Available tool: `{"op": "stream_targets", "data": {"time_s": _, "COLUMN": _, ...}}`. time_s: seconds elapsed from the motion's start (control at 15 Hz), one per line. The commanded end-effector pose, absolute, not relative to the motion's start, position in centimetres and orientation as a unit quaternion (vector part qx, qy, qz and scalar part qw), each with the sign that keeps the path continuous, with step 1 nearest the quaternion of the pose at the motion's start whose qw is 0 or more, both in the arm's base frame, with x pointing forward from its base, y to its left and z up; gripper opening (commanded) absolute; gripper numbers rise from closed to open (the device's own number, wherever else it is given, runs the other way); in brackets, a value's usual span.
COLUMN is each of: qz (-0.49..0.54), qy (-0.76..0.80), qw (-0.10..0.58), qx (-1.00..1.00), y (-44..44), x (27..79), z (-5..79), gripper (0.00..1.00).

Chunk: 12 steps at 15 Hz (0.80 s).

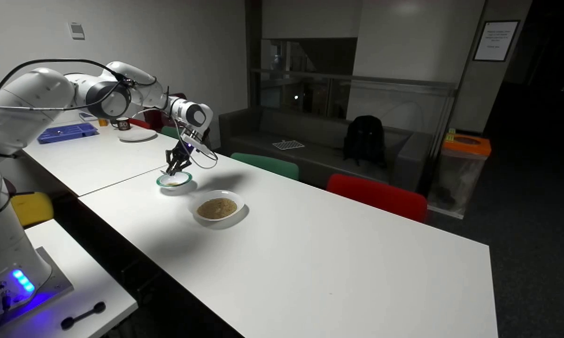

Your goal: Scoop some contents from the white plate using the spoon and put it in the bowl.

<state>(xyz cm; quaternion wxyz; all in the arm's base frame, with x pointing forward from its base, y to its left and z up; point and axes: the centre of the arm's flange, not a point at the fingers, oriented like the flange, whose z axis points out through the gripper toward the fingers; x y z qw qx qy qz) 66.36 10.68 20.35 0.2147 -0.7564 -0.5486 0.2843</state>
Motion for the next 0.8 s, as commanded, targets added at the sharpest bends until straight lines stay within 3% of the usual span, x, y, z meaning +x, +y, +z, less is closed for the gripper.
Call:
{"op": "stream_targets", "data": {"time_s": 0.0, "qz": 0.25, "qy": -0.59, "qw": 0.189, "qx": -0.744, "y": 10.6, "x": 64.6, "z": 21.4, "gripper": 0.03}}
{"op": "stream_targets", "data": {"time_s": 0.73, "qz": 0.175, "qy": -0.61, "qw": 0.134, "qx": -0.761, "y": 11.0, "x": 64.5, "z": 22.7, "gripper": 0.03}}
